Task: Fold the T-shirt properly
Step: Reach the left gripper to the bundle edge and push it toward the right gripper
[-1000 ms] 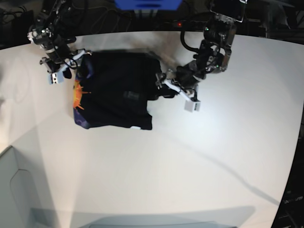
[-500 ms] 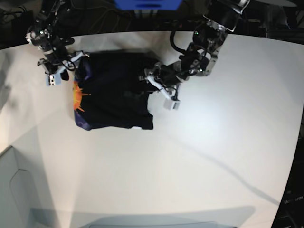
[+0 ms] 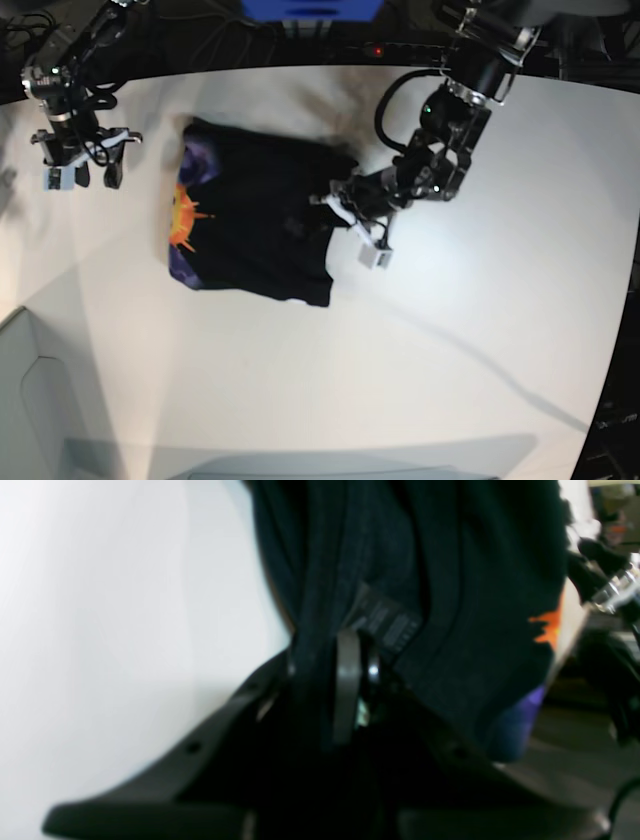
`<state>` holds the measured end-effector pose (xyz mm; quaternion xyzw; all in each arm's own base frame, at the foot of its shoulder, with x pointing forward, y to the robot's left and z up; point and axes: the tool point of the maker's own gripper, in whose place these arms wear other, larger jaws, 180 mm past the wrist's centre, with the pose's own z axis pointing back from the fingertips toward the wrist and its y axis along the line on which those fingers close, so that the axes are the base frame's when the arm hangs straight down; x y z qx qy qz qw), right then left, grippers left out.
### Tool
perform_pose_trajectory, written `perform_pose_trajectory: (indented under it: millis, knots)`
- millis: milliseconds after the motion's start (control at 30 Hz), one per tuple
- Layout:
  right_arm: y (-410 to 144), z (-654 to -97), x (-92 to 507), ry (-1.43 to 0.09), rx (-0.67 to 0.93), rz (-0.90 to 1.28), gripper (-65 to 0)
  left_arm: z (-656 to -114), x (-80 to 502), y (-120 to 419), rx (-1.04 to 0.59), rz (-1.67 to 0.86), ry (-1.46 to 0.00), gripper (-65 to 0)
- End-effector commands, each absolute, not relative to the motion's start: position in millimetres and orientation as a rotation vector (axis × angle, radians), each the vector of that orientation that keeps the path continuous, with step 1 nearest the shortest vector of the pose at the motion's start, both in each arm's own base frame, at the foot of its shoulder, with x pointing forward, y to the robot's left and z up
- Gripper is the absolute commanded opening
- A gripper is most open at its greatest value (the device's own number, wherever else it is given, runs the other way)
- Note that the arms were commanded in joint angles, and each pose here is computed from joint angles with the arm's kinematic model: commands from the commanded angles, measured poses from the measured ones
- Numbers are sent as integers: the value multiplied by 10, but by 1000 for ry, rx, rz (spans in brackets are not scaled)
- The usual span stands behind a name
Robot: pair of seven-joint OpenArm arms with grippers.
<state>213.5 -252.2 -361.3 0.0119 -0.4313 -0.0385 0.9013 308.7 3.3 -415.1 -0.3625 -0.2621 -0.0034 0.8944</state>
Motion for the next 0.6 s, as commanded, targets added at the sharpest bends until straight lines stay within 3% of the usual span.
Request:
perform_pose_trajectory:
  millis: [0,367,567]
  knots:
    - [-2515,-3489,2201,-945,28,-62,-315,-4058,3308,131,-711,-26,-585,-650]
    - [-2493,-3331,2450,-1013,36,-52,-315,-3877,3974,-82,-486,-425,-519,-650]
    - [-2508,-3040,2814,-1123,36,-49,-314,-3855,3846,-409,-355,-917,-578,-650]
